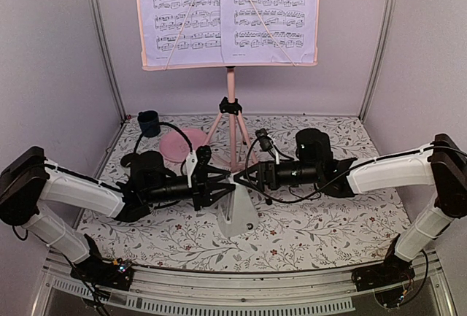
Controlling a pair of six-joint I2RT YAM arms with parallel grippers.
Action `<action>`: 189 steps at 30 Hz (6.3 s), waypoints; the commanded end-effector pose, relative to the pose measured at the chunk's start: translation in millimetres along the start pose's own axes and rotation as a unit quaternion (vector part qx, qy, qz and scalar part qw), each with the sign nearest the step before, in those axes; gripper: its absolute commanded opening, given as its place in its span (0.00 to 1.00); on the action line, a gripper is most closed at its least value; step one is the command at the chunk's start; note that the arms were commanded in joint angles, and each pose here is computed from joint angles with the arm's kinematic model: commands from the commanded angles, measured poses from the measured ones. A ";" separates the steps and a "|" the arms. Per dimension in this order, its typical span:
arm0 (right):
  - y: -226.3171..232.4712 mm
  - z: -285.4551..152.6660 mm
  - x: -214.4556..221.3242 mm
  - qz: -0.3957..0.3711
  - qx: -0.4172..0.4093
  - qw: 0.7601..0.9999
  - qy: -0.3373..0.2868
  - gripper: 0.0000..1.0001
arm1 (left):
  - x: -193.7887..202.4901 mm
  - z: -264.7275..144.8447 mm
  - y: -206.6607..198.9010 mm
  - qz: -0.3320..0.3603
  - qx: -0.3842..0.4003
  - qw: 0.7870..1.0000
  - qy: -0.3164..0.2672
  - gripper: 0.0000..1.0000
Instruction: Set up the instrument practice props
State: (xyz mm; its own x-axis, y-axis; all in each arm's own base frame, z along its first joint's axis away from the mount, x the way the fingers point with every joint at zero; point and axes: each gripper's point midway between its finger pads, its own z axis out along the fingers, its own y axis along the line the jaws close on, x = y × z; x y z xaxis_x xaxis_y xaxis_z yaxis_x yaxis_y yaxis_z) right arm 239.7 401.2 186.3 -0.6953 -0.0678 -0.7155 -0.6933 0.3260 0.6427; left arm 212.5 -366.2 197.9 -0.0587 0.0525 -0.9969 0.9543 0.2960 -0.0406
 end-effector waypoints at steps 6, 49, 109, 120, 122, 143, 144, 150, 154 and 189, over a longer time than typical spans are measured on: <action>-51.0 4.3 23.9 0.038 0.090 0.994 0.043 0.74 | 17.2 -8.5 -4.2 -0.004 0.012 1.000 0.020 0.27; -59.4 3.1 32.6 -0.003 0.092 0.993 0.071 0.73 | 17.2 -79.7 68.2 -0.165 -0.213 0.954 0.130 0.00; 29.5 -8.3 -16.2 -0.097 -0.007 0.994 0.042 0.75 | 2.9 -69.0 39.1 -0.038 -0.088 0.995 0.017 0.38; 22.1 2.6 -11.2 -0.079 -0.005 0.995 0.056 0.59 | -3.4 -32.0 5.5 0.000 -0.010 1.000 0.008 0.18; 20.3 3.6 -10.3 -0.077 -0.002 0.995 0.057 0.58 | -2.7 -28.5 2.6 -0.001 -0.005 1.000 0.006 0.17; 12.8 4.8 -6.5 -0.075 0.011 0.995 0.062 0.45 | 5.6 -3.1 -5.5 -0.013 0.031 0.999 0.018 0.12; 12.4 4.8 -6.0 -0.075 0.012 0.995 0.062 0.45 | 5.7 -2.2 -7.4 -0.013 0.036 0.999 0.019 0.11; 12.0 4.5 -6.2 -0.075 0.014 0.995 0.062 0.42 | 6.8 2.2 -15.9 -0.006 0.055 0.998 0.025 0.08; 10.9 4.8 -5.6 -0.073 0.016 0.995 0.062 0.41 | 6.9 0.2 -21.2 -0.002 0.062 0.998 0.024 0.07; 9.6 4.1 -4.9 -0.074 0.019 0.995 0.062 0.41 | 41.4 -2.4 -72.7 0.061 0.083 0.991 0.084 0.44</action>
State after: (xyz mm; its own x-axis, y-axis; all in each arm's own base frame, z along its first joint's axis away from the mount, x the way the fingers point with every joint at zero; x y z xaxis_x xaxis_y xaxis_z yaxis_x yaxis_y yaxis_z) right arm 233.7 407.8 201.3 -0.6021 -0.2239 -0.7664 -0.7891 0.3128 0.5286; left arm 143.3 -374.6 172.5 -0.0021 0.1878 -0.9822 0.9928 0.1177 0.0204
